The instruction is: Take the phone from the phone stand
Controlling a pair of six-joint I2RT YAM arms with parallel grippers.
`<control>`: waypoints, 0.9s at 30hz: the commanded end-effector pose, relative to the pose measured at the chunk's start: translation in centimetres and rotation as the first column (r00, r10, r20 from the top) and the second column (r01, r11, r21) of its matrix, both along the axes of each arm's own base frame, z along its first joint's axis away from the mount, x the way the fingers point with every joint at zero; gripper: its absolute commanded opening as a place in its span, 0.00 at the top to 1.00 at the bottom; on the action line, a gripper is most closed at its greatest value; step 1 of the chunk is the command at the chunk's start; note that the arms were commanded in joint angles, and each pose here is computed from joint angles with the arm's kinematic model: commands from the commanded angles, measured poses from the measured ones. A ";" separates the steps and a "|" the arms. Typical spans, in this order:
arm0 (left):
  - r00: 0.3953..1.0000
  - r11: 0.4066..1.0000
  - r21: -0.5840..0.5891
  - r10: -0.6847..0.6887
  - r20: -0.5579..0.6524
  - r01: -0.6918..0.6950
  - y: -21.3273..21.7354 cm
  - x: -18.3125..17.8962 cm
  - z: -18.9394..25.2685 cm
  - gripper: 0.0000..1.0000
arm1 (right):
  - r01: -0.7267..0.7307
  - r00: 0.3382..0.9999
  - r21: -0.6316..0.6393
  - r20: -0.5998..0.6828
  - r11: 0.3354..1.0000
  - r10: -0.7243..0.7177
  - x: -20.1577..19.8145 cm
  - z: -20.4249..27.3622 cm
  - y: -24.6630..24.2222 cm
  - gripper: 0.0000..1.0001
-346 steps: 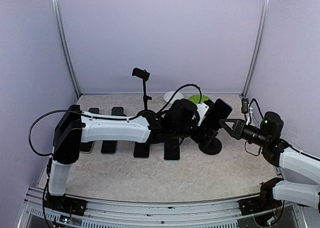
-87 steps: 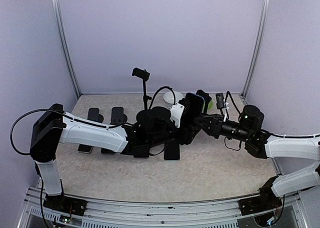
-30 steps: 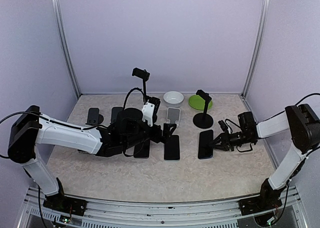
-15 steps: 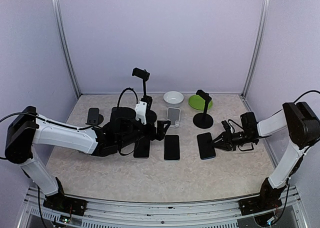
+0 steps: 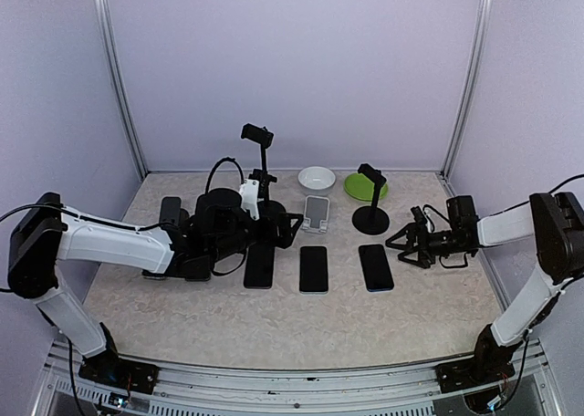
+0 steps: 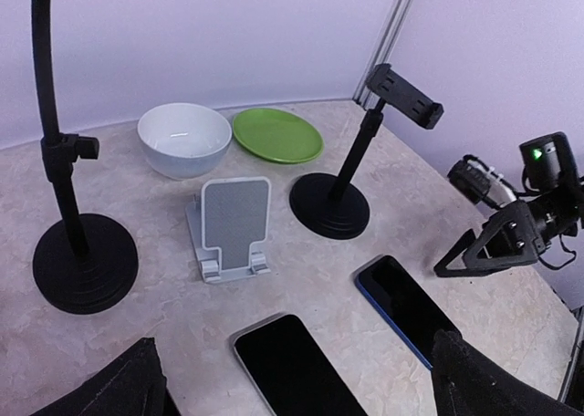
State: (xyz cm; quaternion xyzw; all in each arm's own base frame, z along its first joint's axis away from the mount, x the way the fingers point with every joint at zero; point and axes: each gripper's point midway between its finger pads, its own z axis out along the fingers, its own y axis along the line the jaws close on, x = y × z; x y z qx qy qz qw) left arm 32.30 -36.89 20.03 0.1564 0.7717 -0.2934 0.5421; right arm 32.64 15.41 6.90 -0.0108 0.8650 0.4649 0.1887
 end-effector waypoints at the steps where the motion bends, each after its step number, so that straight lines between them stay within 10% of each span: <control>1: 0.998 0.999 -0.031 0.004 -0.065 -0.006 0.7 1.4 1.3 0.01 | 0.032 0.984 -0.008 0.178 0.999 -0.030 1.3 4.6 -0.7 0.00; 15: 0.957 0.976 -0.003 0.213 -0.195 -0.218 11.1 5.5 1.4 0.01 | 0.198 0.826 -0.086 0.551 0.976 -0.119 2.3 13.5 -3.0 0.00; 27: 0.883 0.912 0.032 0.405 -0.236 -0.410 21.2 1.1 -2.2 0.01 | 0.267 0.741 -0.115 0.659 0.957 -0.128 -0.6 12.2 -1.5 0.00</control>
